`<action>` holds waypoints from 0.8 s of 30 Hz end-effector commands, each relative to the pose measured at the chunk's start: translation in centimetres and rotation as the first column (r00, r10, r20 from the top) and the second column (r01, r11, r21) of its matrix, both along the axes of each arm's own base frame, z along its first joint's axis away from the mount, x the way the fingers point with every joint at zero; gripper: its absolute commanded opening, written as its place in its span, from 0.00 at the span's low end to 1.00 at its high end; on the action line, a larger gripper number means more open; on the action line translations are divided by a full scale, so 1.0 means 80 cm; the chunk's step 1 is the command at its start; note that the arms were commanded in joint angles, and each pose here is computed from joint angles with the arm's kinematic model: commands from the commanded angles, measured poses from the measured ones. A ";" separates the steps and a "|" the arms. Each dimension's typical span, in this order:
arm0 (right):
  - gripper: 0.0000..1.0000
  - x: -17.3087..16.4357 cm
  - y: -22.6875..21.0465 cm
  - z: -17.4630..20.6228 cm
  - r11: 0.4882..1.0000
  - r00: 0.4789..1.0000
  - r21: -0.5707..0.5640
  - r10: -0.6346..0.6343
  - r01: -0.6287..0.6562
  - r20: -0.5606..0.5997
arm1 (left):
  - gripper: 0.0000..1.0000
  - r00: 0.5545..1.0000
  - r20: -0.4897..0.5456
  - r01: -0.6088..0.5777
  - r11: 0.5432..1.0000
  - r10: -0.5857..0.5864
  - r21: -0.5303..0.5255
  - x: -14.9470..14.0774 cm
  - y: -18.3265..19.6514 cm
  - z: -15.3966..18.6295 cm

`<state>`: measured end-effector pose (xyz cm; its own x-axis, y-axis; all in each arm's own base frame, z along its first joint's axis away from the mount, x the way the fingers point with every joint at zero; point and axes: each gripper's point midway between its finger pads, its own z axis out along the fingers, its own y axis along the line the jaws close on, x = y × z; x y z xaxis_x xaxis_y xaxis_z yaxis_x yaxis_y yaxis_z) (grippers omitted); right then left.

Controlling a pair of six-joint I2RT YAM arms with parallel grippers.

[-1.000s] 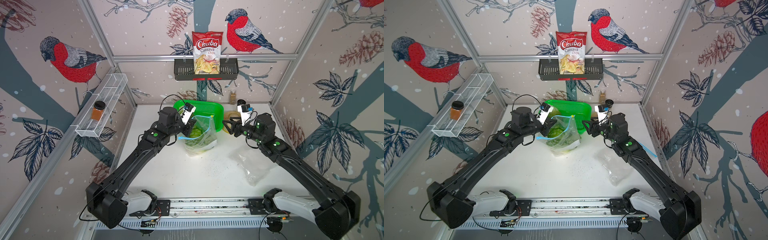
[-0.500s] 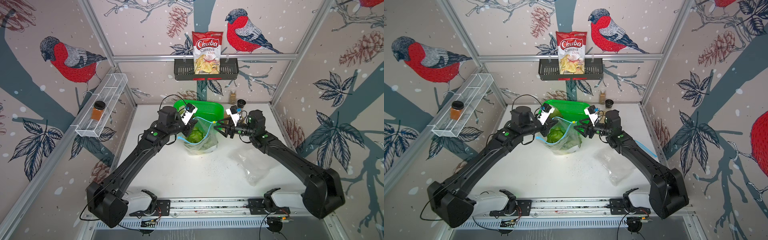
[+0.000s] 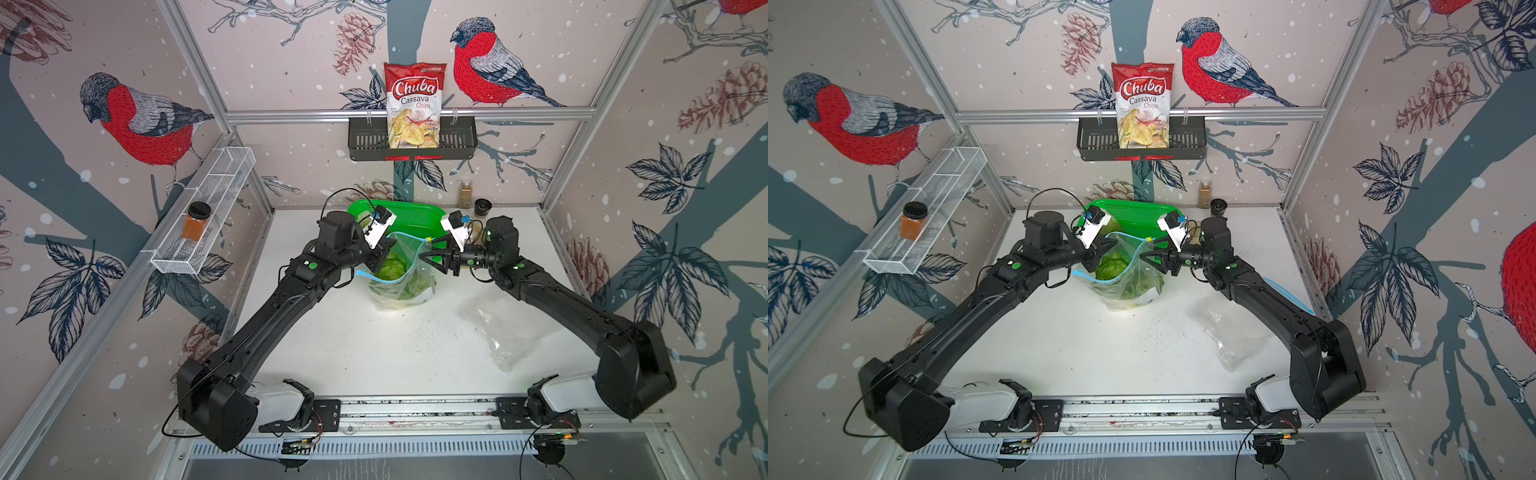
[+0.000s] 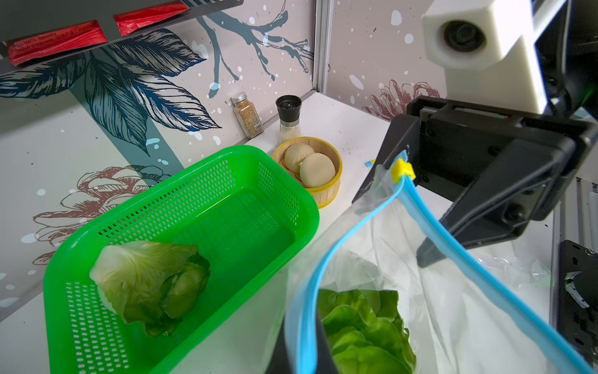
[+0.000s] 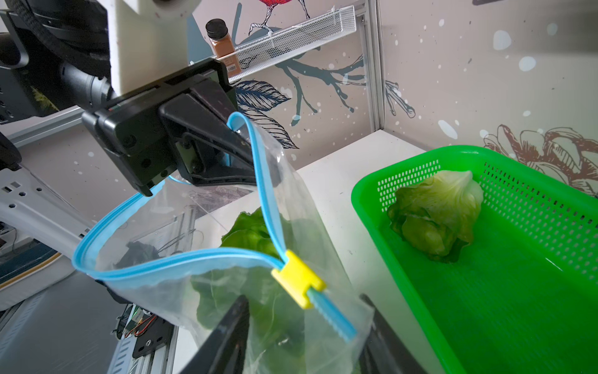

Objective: Put the chinese cabbages into a zipper bag and zip it
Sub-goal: Adjust the zipper food storage bag at the center of the board.

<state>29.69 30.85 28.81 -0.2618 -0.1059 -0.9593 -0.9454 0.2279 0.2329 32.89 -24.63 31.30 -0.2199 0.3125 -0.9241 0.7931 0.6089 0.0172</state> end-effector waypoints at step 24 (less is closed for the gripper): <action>0.00 -0.017 -0.001 0.037 0.999 0.996 0.022 -0.032 0.030 0.084 | 0.00 0.997 0.069 -0.024 1.000 0.025 -0.017 0.007 0.007 0.017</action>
<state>28.01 30.95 30.80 -0.2060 -0.0972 -0.9737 -0.9573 0.2265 0.1799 33.09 -24.17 31.34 -0.2206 0.3117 -0.9242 0.7816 0.6234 0.0237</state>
